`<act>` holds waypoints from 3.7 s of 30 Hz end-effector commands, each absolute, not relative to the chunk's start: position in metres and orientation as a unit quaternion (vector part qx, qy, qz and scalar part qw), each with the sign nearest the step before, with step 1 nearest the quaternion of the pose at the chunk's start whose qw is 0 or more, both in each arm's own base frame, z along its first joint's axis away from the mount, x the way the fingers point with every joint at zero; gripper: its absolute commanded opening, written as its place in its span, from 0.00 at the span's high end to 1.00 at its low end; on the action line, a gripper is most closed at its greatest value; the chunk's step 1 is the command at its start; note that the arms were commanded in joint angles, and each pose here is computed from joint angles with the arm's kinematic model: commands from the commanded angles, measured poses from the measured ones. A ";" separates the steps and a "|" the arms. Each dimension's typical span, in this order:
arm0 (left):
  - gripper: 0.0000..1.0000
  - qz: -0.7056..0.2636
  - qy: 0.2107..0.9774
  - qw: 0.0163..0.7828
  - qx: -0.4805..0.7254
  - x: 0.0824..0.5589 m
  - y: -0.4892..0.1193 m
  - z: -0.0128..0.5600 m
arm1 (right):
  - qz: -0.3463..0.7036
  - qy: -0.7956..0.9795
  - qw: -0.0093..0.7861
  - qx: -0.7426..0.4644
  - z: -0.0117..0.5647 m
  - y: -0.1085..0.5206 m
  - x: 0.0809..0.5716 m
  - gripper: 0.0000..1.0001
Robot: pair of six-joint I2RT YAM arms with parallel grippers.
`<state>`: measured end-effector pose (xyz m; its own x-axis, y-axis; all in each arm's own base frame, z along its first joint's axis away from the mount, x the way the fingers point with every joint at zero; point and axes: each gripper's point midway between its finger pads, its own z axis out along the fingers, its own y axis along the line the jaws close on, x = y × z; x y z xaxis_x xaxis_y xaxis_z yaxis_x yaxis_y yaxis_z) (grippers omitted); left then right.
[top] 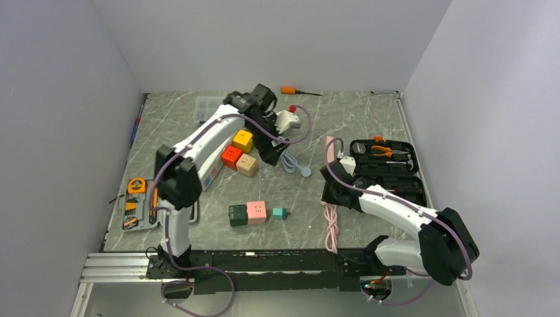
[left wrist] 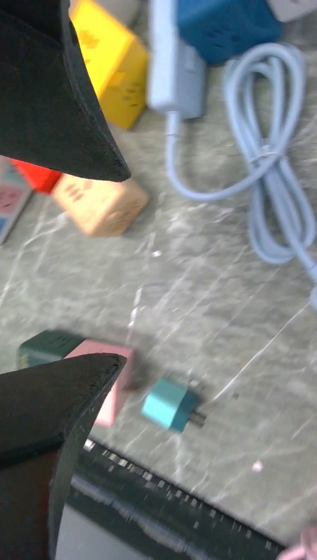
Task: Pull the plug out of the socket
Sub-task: Place the plug at the center of the board, then pick up the plug from the corner of the board, then place the plug at the center of the board.
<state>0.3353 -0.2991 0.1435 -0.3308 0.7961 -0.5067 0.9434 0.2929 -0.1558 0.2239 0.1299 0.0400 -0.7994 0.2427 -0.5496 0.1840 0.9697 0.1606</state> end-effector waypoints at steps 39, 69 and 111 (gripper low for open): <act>0.01 -0.077 0.881 0.197 0.422 0.190 -0.089 0.188 | 0.201 0.831 0.366 -0.366 0.088 0.301 0.176 0.18; 0.01 -0.069 0.880 0.234 0.407 0.173 -0.077 0.173 | 0.115 0.866 0.390 -0.290 0.067 0.292 0.212 1.00; 0.01 -0.047 0.892 0.225 0.388 0.176 -0.069 0.159 | 0.060 0.897 0.436 -0.041 0.153 0.225 0.242 0.08</act>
<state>0.1678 -0.0698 0.1612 -0.5734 0.6948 -0.4340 0.7441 0.6634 0.0788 0.2494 0.1926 0.1144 -0.6697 0.0272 -0.7422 -0.0193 0.9984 0.0540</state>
